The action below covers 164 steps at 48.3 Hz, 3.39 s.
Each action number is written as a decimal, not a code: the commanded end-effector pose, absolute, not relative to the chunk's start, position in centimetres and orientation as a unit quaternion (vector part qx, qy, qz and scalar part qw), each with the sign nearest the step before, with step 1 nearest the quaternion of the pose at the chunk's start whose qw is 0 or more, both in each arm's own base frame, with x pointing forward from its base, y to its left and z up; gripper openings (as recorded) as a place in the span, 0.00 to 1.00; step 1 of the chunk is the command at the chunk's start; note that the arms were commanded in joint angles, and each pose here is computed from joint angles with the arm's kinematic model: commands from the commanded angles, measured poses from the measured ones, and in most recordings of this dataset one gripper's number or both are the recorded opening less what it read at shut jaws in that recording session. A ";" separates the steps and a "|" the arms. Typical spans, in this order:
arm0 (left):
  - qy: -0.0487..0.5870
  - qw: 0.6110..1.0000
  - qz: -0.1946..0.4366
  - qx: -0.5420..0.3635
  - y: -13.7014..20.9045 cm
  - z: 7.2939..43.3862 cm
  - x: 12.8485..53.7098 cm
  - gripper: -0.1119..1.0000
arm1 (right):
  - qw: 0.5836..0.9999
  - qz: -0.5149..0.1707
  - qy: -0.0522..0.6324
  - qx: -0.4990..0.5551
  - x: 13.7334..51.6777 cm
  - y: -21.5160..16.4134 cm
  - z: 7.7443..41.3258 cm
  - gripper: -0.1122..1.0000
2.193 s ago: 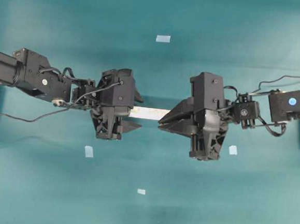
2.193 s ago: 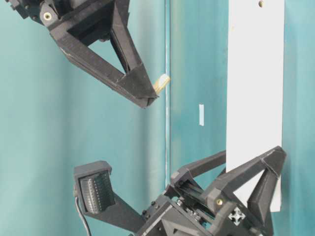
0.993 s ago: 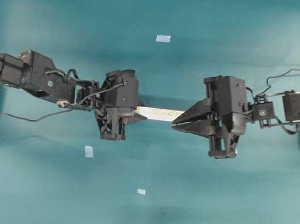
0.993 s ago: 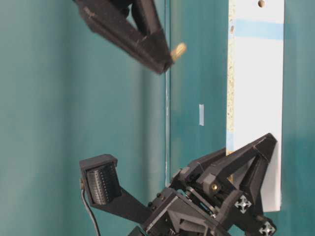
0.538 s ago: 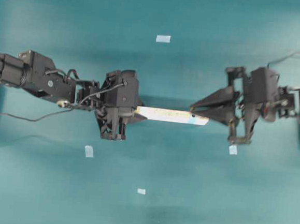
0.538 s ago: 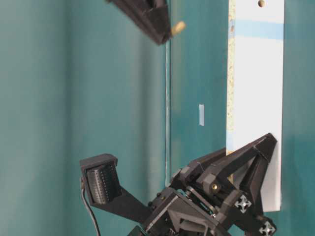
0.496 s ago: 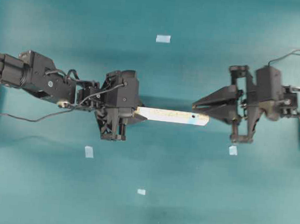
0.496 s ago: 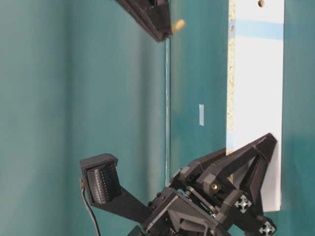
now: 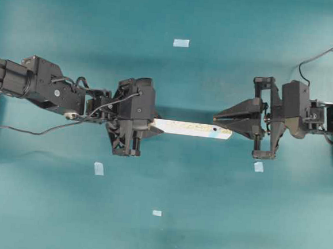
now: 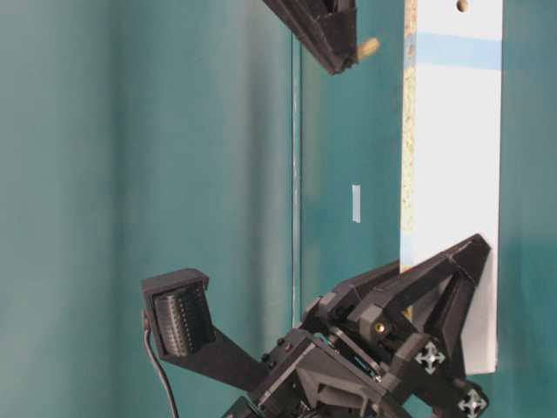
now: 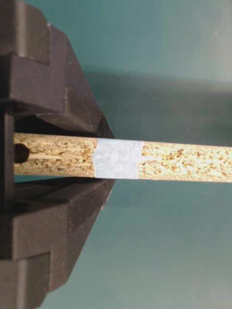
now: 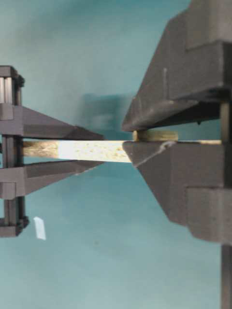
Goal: Move the wooden board into place and insert the rod into its hole.
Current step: 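Position the held peg above the board's hole with the right gripper, then lower the peg into the hole with the right gripper, then open the right gripper and lift it away from the peg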
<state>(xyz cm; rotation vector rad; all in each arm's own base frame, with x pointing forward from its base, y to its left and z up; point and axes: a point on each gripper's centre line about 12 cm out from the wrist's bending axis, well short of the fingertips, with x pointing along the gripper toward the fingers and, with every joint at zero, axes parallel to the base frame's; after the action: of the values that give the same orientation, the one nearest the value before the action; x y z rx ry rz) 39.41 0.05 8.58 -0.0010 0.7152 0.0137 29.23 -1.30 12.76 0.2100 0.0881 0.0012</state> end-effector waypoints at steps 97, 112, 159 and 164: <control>0.336 0.942 -0.001 0.001 -0.6 9.5 39.9 0.30 | 0.983 0.006 0.150 0.104 28.5 0.0 10.1 0.19; 0.336 0.942 0.000 0.000 -0.6 9.5 39.9 0.30 | 0.975 0.000 0.194 0.105 28.2 -0.1 9.1 0.19; 0.331 0.944 -0.002 0.001 -0.7 9.8 40.1 0.30 | 0.954 -0.013 0.285 0.095 29.6 0.0 9.5 0.56; 0.331 0.944 -0.002 0.001 -0.7 9.9 40.1 0.30 | 0.955 -0.013 0.282 0.093 29.6 0.0 10.5 0.74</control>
<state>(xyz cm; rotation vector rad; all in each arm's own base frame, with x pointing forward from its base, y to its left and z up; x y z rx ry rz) 39.42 -0.25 8.58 0.0018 0.7183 0.0064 29.32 -0.03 9.30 0.1989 0.6004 -0.0315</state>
